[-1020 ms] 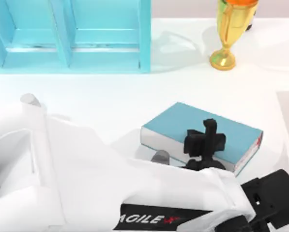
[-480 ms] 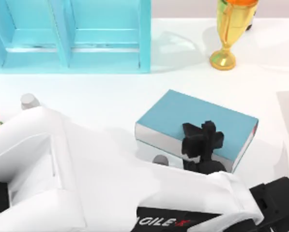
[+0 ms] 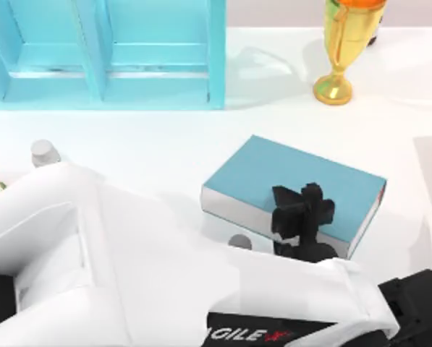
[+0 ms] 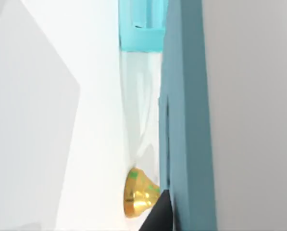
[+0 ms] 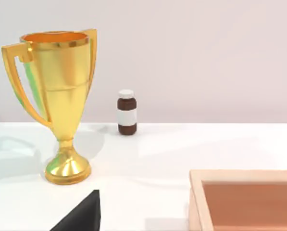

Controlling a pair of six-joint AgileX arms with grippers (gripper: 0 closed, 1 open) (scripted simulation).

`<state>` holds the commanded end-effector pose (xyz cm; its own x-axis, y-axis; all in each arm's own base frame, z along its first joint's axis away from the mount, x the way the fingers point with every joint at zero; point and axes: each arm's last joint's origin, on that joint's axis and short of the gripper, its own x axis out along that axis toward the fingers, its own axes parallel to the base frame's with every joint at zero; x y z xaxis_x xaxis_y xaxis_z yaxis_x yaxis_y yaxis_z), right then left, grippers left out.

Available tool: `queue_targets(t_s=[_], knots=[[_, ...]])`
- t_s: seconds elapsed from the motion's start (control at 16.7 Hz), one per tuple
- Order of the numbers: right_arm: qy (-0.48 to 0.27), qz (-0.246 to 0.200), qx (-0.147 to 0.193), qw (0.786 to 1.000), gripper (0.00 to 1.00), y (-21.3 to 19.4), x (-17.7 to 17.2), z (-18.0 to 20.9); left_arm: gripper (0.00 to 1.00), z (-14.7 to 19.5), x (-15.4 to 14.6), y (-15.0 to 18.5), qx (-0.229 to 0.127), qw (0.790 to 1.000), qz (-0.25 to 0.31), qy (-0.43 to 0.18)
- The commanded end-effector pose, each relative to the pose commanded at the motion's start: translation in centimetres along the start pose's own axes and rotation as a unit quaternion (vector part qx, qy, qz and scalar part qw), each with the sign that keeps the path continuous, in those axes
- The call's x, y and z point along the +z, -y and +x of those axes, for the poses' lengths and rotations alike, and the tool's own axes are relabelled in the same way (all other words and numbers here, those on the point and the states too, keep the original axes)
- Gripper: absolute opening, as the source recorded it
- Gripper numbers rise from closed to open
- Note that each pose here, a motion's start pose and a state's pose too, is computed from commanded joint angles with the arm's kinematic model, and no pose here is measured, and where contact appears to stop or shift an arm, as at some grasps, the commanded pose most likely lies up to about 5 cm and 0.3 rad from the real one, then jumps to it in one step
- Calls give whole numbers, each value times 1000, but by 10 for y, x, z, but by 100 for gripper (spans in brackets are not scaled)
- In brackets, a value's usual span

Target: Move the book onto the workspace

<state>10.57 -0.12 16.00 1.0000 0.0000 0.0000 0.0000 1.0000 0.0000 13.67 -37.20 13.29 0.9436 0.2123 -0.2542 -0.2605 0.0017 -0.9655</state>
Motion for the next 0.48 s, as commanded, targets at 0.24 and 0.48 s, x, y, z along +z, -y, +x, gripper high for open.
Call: queue_targets(t_s=[0.24,0.48], knots=[[0,0,0,1000,100,0,0,0,0,3,0,-5,2,1000,1,2],[0,0,0,1000,100,0,0,0,0,9,-1,-26,2,1000,1,2]])
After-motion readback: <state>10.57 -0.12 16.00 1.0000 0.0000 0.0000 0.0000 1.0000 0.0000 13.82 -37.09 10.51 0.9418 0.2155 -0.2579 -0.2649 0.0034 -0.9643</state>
